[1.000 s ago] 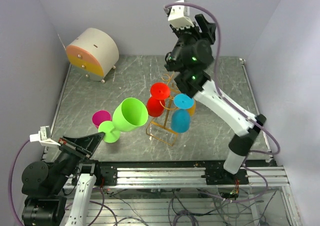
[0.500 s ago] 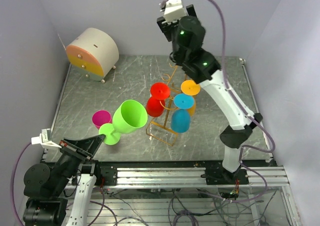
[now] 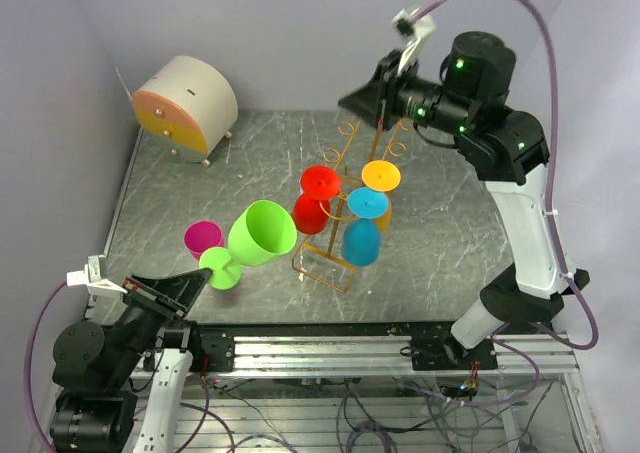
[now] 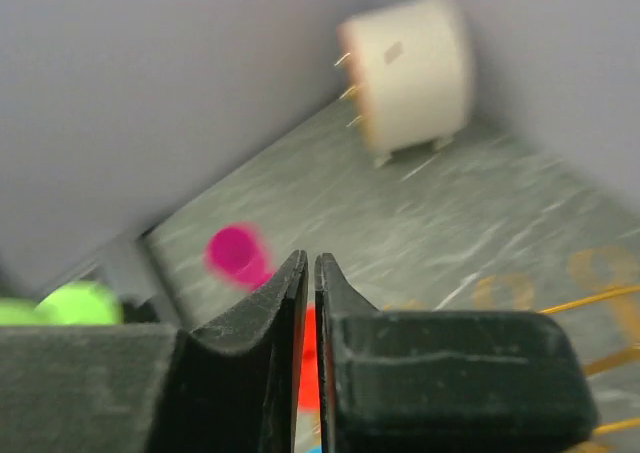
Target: Take the wine glass off the wine glass rack
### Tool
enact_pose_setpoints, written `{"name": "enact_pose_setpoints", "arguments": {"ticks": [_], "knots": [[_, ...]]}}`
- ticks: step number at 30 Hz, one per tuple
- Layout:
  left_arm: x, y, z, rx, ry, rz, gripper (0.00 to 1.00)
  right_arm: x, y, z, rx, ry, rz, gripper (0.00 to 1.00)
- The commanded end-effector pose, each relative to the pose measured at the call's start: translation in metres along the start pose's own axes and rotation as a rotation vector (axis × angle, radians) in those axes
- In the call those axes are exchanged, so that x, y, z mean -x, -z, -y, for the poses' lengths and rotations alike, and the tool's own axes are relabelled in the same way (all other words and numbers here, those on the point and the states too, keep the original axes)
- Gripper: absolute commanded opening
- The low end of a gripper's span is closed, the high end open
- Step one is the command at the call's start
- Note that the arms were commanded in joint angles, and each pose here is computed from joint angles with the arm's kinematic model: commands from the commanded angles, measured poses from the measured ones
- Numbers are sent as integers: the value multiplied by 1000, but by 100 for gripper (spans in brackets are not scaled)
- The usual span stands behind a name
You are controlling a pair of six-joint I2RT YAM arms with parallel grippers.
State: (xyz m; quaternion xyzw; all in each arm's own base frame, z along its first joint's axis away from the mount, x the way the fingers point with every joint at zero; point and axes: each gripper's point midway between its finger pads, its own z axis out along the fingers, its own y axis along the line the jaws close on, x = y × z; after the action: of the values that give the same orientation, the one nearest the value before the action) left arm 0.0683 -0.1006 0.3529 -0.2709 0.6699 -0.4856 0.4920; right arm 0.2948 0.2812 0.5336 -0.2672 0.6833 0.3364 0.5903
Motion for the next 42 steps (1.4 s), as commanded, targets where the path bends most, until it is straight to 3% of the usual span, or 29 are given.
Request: {"name": "enact_pose_setpoints", "arguments": {"ticks": [1, 5, 13, 20, 31, 42], "knots": [[10, -6, 10, -35, -80, 28, 7, -51, 29, -78, 387, -220, -230, 11], [15, -12, 15, -47, -123, 32, 7, -60, 46, -120, 492, -184, -264, 26], [20, -17, 21, -46, -162, 34, 7, -93, 41, -175, 500, -110, -355, 30], [23, -11, 26, -45, -176, 46, 7, -97, 30, -172, 431, -81, -354, 30], [20, -7, 26, -48, -174, 48, 7, -61, 46, -156, 342, -84, -225, 37], [23, -5, 31, -58, -180, 55, 7, -83, 30, -163, 371, -84, -288, 39]]}}
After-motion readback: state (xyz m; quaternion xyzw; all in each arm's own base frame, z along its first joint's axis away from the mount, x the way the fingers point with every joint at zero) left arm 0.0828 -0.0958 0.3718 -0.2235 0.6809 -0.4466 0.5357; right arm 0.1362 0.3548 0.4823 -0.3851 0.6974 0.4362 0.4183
